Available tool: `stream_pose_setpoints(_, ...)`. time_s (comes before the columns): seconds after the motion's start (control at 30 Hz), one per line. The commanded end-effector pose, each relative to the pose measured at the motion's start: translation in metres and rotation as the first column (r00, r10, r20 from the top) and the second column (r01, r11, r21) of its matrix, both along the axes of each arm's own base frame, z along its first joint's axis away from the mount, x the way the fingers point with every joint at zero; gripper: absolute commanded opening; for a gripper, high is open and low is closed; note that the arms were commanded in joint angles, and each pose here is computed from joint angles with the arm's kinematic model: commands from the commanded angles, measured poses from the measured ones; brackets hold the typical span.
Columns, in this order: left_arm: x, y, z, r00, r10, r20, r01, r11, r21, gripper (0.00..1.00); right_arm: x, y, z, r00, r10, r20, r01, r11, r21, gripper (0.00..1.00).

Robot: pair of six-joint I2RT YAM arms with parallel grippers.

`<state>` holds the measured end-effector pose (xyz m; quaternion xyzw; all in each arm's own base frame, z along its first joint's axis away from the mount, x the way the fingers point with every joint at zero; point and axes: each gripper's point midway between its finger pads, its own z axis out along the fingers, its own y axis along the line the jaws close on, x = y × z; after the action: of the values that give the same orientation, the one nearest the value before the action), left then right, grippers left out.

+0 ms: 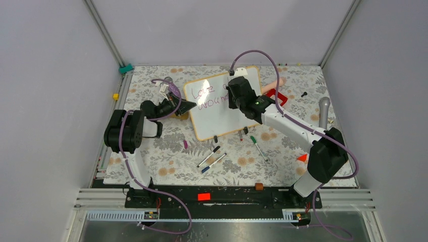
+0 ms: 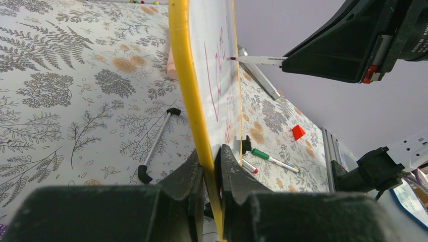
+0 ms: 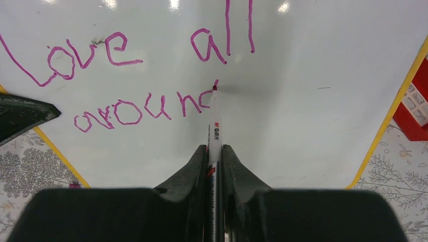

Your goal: Write a sentence on the whiteboard

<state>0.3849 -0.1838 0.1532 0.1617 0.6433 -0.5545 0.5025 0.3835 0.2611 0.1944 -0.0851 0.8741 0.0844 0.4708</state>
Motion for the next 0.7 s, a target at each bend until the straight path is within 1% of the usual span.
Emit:
stream_pose_setpoints(0.0, -0.007, -0.001, -0.02, 0.992, -0.057, 0.111, 0.047, 0.995, 0.091, 0.0, -0.002, -0.003, -0.006, 1.0, -0.004, -0.021, 0.005, 1.0, 0.024, 0.0)
stream_pose_setpoints(0.43, -0.006, 0.0, -0.02, 0.992, -0.055, 0.109, 0.045, 0.995, 0.09, 0.0, -0.012, -0.01, -0.018, 0.999, -0.004, -0.05, 0.004, 1.0, 0.011, 0.0)
stream_pose_setpoints(0.67, -0.007, 0.0, -0.02, 0.993, -0.056, 0.108, 0.047, 0.995, 0.09, 0.0, -0.014, -0.019, -0.018, 0.999, -0.03, -0.039, 0.03, 1.0, -0.008, 0.0)
